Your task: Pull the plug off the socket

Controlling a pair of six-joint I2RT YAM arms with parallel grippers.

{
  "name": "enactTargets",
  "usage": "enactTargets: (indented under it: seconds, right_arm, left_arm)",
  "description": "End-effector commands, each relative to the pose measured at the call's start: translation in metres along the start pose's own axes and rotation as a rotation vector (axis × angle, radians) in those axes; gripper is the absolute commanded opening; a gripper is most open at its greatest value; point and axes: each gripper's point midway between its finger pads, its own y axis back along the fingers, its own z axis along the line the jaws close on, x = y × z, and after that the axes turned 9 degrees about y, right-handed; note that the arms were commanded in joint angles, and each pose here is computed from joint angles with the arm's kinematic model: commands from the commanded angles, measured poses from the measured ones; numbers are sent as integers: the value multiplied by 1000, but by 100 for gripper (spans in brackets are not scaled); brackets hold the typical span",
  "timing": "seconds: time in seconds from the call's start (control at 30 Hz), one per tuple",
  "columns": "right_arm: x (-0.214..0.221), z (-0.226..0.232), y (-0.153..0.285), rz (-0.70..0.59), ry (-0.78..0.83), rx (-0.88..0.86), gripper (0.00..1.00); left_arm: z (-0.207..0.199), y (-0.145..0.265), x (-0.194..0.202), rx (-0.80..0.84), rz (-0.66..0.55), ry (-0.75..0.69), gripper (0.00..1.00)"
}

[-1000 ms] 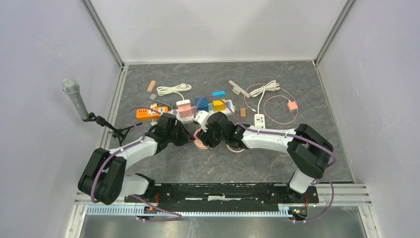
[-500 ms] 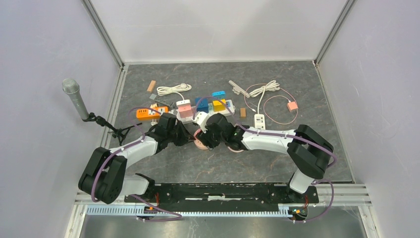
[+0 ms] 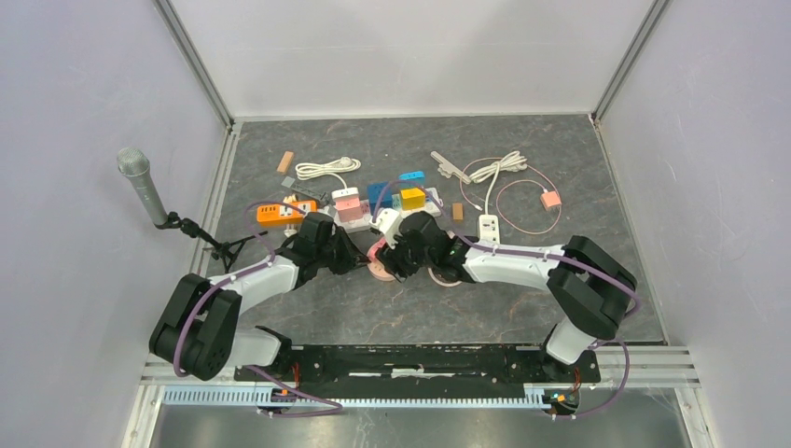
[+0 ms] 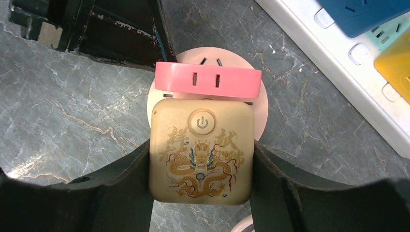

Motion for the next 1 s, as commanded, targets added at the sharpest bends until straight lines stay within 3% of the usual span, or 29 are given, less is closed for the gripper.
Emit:
enactTargets:
  seconds: [0.0, 0.27, 0.37, 0.5, 0.7, 0.87, 0.97]
  right_arm:
    - [-61, 18, 14, -165, 105, -53, 0]
    - [-86, 5, 41, -368, -97, -225, 0]
    - [-77, 14, 31, -334, -108, -252, 0]
    - [-52, 6, 16, -226, -39, -143, 0]
    - [-34, -9, 10, -76, 232, 67, 0]
    - [-35, -10, 9, -69, 279, 67, 0]
    - [-47, -3, 13, -138, 203, 1, 0]
  left_arm:
    - [82, 0, 34, -293, 82, 6, 19]
    - [81, -2, 34, -296, 94, -3, 19]
    - [79, -2, 33, -293, 94, -8, 19]
    - [77, -2, 31, -291, 89, -13, 19]
    - [76, -4, 29, -296, 95, -23, 19]
    - [79, -6, 31, -307, 109, -23, 19]
    - [79, -6, 31, -306, 109, -26, 19]
